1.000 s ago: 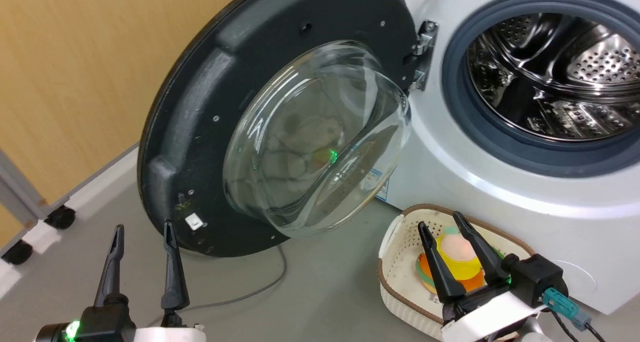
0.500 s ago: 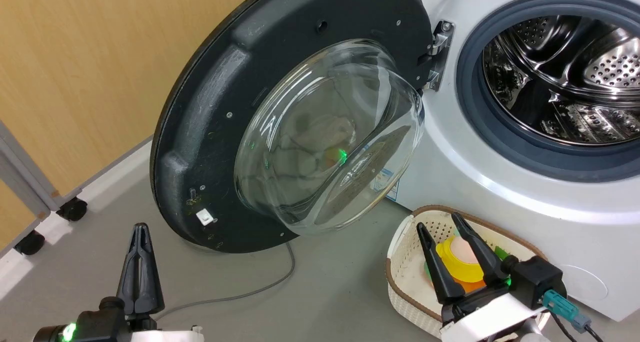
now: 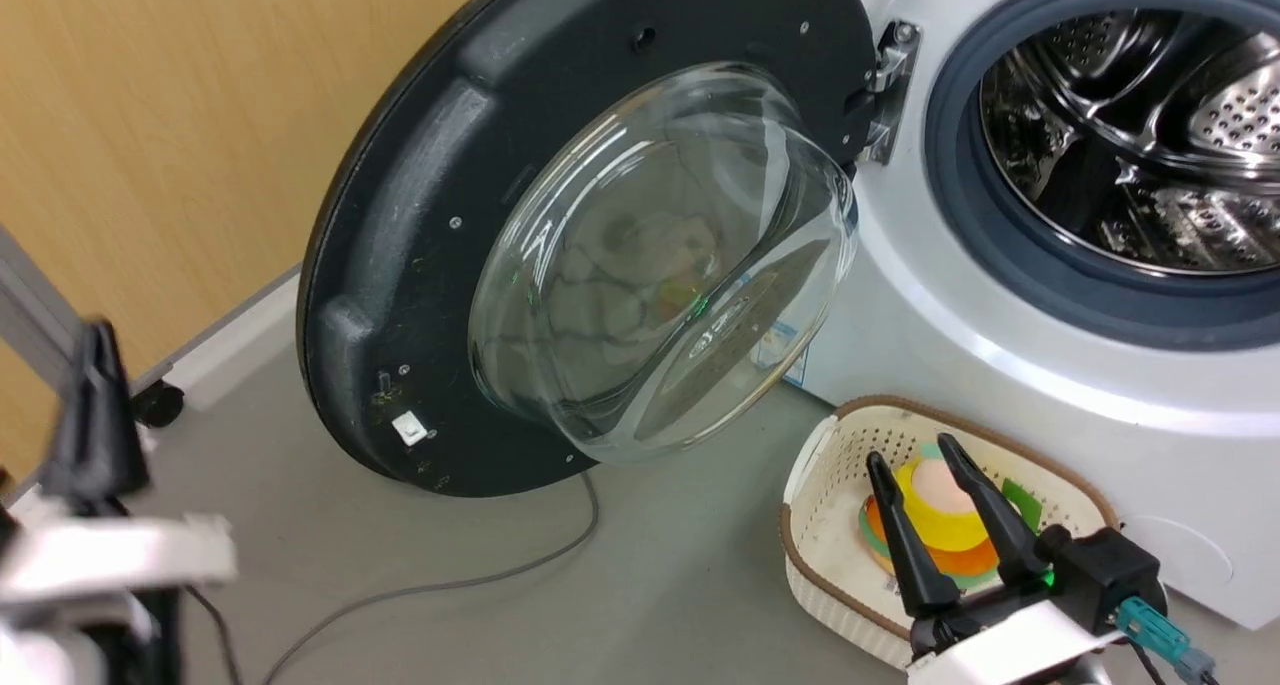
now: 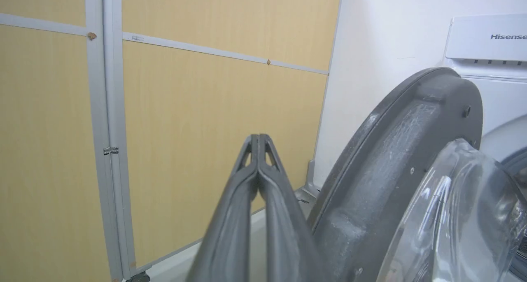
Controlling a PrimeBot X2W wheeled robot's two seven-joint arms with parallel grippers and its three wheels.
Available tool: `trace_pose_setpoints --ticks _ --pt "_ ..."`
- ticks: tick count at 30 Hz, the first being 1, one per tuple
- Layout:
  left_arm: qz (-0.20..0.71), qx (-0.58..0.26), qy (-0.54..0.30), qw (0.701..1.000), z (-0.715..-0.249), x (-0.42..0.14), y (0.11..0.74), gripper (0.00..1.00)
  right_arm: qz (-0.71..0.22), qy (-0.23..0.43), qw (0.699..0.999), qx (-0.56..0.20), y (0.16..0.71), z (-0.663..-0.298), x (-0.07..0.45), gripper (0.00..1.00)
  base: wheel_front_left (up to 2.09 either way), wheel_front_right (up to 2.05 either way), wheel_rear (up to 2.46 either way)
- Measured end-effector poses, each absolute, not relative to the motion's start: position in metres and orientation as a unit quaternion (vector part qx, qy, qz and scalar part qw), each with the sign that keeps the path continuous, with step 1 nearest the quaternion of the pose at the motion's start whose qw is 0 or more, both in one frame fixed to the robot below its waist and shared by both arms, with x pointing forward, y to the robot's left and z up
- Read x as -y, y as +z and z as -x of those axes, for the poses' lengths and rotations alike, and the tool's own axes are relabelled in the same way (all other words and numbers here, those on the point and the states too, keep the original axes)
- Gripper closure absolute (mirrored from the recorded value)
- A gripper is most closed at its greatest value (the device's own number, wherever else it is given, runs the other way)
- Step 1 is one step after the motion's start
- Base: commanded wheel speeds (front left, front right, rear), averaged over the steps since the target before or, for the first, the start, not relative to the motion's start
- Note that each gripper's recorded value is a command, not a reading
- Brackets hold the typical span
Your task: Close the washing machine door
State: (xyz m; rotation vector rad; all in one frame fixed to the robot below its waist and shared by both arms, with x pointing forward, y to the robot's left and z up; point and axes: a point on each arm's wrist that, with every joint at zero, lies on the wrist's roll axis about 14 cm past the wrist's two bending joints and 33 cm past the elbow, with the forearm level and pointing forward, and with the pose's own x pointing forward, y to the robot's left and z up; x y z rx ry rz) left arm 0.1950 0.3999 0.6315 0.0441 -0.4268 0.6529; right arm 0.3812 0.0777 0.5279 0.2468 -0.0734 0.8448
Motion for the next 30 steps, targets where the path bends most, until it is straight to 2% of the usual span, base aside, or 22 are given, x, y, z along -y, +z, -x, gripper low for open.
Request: trace_pose_setpoints --ticks 3,6,12,19,24,30 --pt "-0.006 0.193 0.314 0.93 -0.205 -0.424 0.64 1.0 -0.121 0.402 0.907 0.027 0.521 -0.383 -0.073 0.0 0.0 0.0 0.0" --pt "0.085 0.195 0.323 0.922 -0.216 -0.446 0.64 1.0 -0.121 0.396 0.91 0.029 0.521 -0.385 -0.07 0.0 0.0 0.0 0.0" --pt "0.296 0.176 0.344 0.874 -0.232 -0.483 0.614 1.0 -0.124 0.383 0.915 0.03 0.52 -0.388 -0.062 0.0 0.0 0.0 0.0" --pt "0.459 0.129 0.318 0.82 -0.265 -0.485 0.582 1.0 -0.125 0.366 0.922 0.028 0.516 -0.394 -0.05 0.0 0.0 0.0 0.0" --pt "0.525 0.069 0.269 0.805 -0.289 -0.459 0.559 1.0 -0.124 0.361 0.924 0.025 0.513 -0.397 -0.046 0.0 0.0 0.0 0.0" --pt "0.542 0.026 0.208 0.814 -0.306 -0.43 0.555 1.0 -0.123 0.357 0.926 0.028 0.516 -0.397 -0.043 0.0 0.0 0.0 0.0"
